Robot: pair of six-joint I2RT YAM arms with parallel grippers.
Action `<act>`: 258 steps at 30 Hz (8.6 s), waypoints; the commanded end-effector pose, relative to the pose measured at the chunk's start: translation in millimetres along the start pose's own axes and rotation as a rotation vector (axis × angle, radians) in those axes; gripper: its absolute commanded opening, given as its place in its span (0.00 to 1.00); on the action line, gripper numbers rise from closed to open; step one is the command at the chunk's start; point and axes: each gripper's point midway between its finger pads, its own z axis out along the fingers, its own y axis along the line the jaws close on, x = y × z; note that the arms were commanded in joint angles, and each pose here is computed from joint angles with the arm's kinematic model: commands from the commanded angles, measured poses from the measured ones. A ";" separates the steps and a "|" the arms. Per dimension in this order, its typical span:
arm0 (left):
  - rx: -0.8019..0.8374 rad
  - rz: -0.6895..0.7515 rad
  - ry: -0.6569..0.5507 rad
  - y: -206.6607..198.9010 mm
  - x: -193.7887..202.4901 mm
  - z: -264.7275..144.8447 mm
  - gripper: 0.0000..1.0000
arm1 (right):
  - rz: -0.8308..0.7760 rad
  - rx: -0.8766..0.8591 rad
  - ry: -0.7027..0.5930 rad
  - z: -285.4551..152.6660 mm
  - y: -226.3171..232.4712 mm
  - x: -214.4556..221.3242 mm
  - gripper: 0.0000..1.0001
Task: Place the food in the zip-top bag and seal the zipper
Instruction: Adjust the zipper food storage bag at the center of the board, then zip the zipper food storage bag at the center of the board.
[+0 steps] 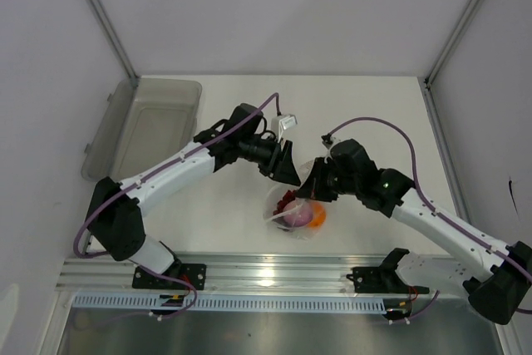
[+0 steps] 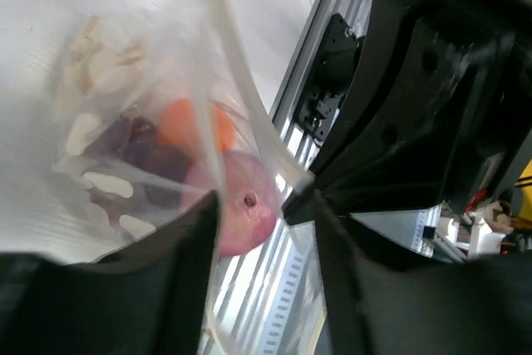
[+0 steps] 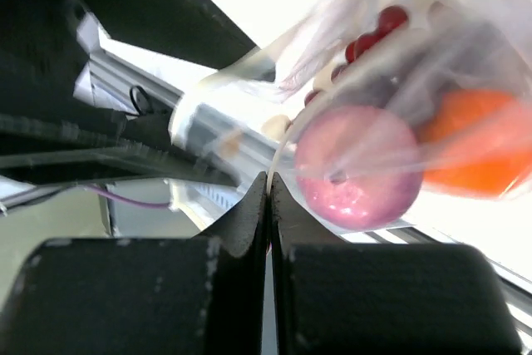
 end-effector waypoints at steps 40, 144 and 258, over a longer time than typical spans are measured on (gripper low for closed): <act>-0.146 0.248 -0.070 -5.4 34.4 2.8 0.76 | 0.306 0.124 -0.192 14.5 1.3 -59.9 0.02; -0.041 0.348 -0.225 -50.6 18.2 -79.8 0.71 | -0.409 -0.471 -0.291 -66.1 24.5 -41.5 0.00; 0.287 0.369 -0.113 -123.7 11.2 -44.5 0.60 | -0.620 -0.692 -0.170 -79.5 56.6 25.9 0.00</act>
